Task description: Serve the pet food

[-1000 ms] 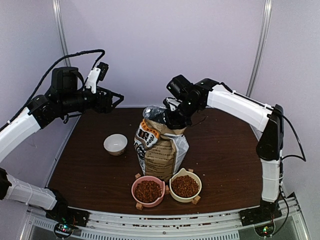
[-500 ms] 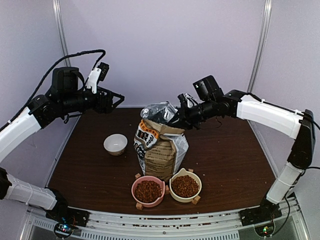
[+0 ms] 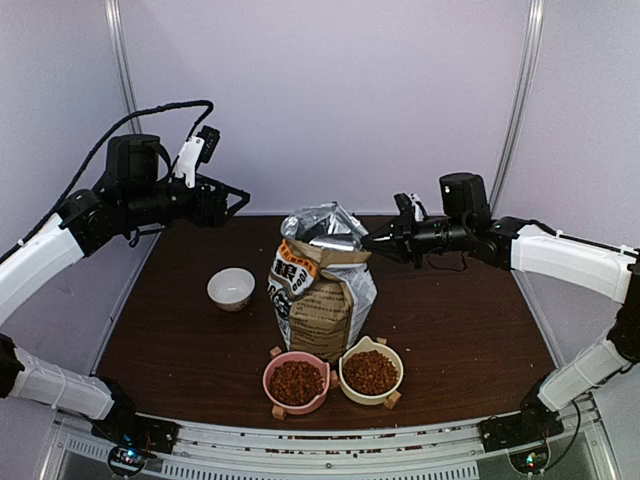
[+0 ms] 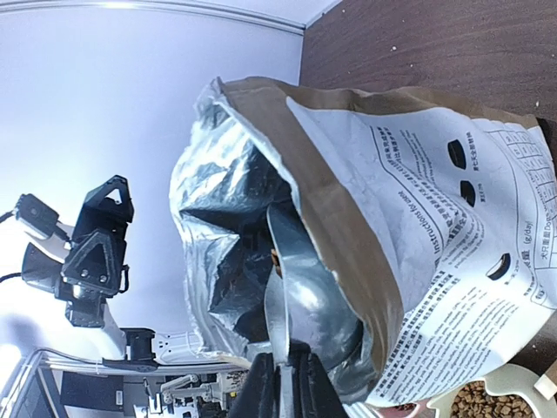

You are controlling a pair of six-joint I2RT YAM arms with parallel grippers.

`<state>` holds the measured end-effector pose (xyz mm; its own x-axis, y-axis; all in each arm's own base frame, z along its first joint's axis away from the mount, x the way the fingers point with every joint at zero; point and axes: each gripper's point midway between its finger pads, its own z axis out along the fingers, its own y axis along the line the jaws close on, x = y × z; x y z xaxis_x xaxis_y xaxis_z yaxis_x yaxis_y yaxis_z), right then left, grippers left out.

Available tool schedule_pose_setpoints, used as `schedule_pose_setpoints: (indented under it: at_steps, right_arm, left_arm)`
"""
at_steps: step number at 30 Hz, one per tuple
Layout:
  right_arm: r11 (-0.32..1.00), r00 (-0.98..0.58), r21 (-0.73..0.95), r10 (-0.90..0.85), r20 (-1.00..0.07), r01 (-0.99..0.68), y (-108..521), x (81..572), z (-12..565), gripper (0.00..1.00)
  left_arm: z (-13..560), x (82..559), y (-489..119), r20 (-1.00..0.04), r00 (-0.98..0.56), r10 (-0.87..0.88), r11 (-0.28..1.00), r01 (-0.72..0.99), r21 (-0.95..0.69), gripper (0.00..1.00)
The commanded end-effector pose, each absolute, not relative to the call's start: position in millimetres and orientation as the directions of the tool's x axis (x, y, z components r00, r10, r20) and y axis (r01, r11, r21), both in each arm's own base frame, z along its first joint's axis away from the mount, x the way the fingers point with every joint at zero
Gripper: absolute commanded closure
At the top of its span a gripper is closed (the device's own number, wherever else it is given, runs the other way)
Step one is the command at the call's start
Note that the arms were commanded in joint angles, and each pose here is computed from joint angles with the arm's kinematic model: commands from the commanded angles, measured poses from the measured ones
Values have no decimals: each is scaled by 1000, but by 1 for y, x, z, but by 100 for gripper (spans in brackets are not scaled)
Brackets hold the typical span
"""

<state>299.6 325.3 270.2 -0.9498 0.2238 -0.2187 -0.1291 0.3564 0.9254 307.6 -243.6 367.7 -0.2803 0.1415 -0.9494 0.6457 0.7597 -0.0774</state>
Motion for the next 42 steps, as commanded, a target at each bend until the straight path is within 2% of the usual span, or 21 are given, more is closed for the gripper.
schedule_pose_setpoints:
  at_steps: [1, 13, 17, 23, 27, 32, 42]
  right_arm:
    - [254, -925, 946, 268, -269, -202, 313, 296, 311, 100]
    - [84, -920, 969, 304, -249, -234, 305, 285, 338, 100]
    - [67, -920, 968, 301, -250, -241, 305, 283, 341, 100]
    - [-59, -926, 967, 306, -220, -249, 304, 276, 360, 100]
    - [19, -921, 967, 300, -248, -255, 301, 275, 352, 100]
    - [27, -925, 968, 288, -248, -251, 294, 260, 352, 100]
    - [169, -925, 949, 232, -300, -265, 256, 194, 317, 100]
  left_arm:
    - [373, 314, -247, -960, -254, 120, 758, 648, -77, 26]
    - [364, 319, -250, -953, -272, 133, 759, 646, -79, 26]
    - [364, 319, -250, -953, -273, 134, 760, 645, -79, 26]
    - [362, 320, -251, -951, -277, 135, 759, 647, -80, 26]
    - [361, 320, -252, -950, -279, 136, 758, 647, -82, 26]
    - [361, 321, -249, -951, -277, 138, 769, 635, -73, 26]
    - [368, 323, -234, -962, -238, 135, 810, 586, -31, 26]
